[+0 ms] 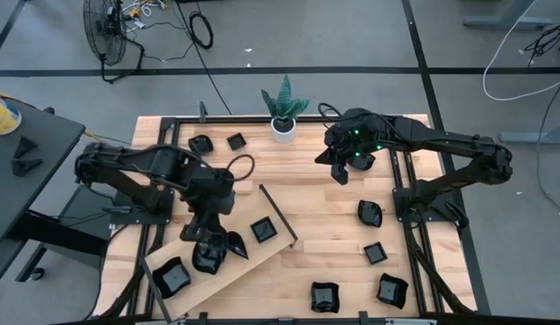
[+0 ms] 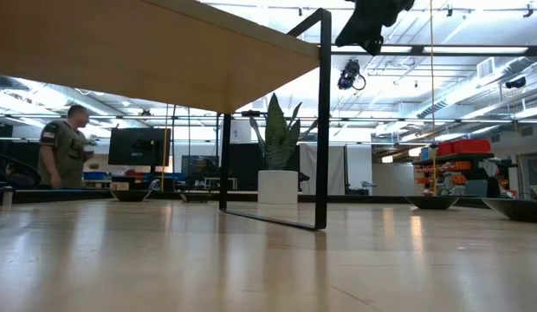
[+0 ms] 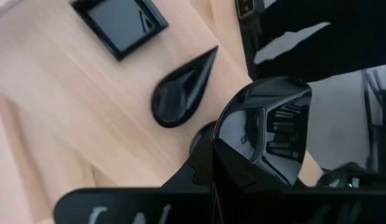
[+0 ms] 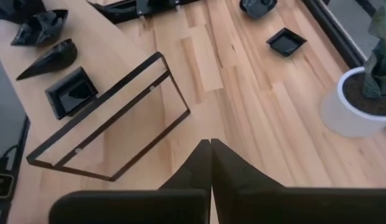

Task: Pick & Place Mini shaped plates
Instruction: Stack the black leaf shaped plate on top of the black leaf shaped plate on the shelf

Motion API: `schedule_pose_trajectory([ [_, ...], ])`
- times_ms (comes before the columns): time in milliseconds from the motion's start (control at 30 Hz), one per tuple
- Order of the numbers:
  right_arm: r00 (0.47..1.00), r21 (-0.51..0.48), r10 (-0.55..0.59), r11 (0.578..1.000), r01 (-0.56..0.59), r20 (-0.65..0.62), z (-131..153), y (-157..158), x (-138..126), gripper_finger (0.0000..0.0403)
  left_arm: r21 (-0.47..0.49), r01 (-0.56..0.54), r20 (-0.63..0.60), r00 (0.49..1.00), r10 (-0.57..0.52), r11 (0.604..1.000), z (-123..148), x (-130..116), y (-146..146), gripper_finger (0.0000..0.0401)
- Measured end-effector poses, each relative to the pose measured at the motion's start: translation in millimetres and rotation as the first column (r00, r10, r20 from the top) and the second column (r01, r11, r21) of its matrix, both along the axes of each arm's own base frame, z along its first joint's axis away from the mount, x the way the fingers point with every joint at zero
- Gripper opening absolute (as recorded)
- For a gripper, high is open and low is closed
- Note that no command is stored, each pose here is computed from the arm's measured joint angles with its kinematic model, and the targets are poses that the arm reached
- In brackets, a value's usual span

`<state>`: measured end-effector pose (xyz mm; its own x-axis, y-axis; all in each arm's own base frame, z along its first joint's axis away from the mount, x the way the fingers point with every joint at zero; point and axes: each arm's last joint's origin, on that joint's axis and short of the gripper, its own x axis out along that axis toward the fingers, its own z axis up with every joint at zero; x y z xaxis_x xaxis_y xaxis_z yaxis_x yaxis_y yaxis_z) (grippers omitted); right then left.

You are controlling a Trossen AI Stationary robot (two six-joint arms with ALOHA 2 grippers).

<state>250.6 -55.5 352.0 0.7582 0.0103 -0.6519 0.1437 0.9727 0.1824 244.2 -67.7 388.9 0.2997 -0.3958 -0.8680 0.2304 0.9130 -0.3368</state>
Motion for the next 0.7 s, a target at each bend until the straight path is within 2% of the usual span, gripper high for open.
schedule_pose_trajectory([
  [133, 1.000, 0.030, -0.028, 0.999, 0.028, 0.000, 0, 0, 0, 0.0004, -0.023, 0.022, -0.088, 0.996, -0.024, 0.999, -11, 7, -3, 0.0001],
  [233, 0.999, 0.035, -0.032, 0.999, 0.032, 0.000, 0, 0, 0, 0.0004, -0.007, 0.036, -0.158, 0.987, -0.036, 0.999, -20, 11, -5, 0.0001],
  [700, 0.997, 0.036, -0.074, 0.997, 0.074, -0.001, 0, -1, 0, 0.0004, 0.006, 0.057, -0.207, 0.977, -0.055, 0.998, -29, 18, -9, 0.0001],
])
